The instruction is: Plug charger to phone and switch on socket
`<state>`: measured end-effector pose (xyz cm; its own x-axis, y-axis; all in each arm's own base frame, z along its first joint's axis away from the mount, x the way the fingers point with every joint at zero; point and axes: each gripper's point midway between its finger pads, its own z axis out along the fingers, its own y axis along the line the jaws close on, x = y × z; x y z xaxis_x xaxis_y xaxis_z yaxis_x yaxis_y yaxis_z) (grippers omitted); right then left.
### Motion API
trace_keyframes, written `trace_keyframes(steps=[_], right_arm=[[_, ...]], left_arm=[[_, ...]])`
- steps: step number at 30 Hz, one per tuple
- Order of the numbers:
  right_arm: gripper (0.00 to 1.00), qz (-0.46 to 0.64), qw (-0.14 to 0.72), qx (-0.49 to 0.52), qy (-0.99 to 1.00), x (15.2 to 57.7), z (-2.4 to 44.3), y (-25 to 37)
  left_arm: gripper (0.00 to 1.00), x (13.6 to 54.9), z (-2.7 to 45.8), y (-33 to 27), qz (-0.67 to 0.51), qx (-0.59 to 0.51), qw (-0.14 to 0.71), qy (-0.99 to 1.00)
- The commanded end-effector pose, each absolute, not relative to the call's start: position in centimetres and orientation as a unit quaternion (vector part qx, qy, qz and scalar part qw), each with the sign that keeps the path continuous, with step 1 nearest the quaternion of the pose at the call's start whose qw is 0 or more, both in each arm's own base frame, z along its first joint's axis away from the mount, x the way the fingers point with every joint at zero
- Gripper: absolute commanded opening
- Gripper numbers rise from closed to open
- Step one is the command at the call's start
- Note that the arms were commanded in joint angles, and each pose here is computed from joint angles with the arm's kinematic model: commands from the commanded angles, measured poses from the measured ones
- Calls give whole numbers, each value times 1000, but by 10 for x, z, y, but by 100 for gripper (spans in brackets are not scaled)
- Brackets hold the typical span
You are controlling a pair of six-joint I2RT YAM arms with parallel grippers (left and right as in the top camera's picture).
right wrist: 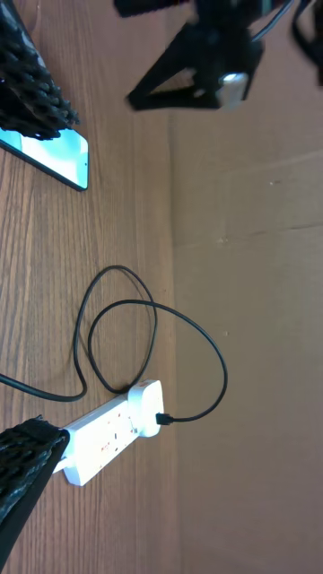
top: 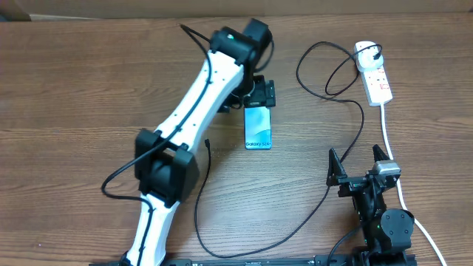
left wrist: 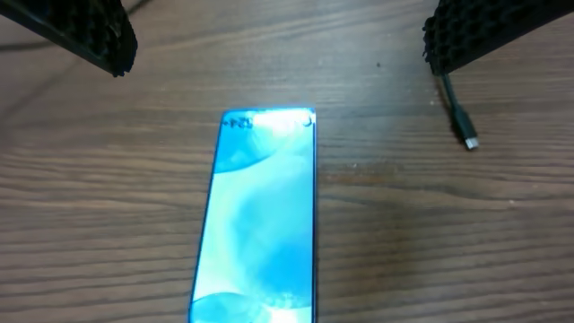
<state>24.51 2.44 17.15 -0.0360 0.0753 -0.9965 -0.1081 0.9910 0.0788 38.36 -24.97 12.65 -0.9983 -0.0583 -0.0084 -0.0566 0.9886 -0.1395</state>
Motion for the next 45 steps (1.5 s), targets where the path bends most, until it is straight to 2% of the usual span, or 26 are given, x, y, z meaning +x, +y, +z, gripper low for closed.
trace_keyframes(steps=[1, 5, 10, 15, 25, 45], right_arm=[[100, 68, 695, -9, 716, 245, 170, 25], [100, 68, 695, -9, 716, 245, 170, 25], [100, 68, 695, -9, 716, 245, 170, 25], [100, 68, 695, -9, 716, 245, 170, 25], [100, 68, 695, -9, 716, 245, 170, 25], [100, 68, 695, -9, 716, 245, 170, 25]], left_arm=[[100, 392, 111, -261, -37, -31, 34, 998], [100, 408, 101, -273, -42, -26, 65, 997], [100, 409, 99, -277, -50, -24, 64, 996], [100, 415, 88, -264, -11, -28, 80, 996], [100, 405, 49, -283, -57, -38, 49, 996], [100, 399, 23, -277, 31, -36, 106, 993]])
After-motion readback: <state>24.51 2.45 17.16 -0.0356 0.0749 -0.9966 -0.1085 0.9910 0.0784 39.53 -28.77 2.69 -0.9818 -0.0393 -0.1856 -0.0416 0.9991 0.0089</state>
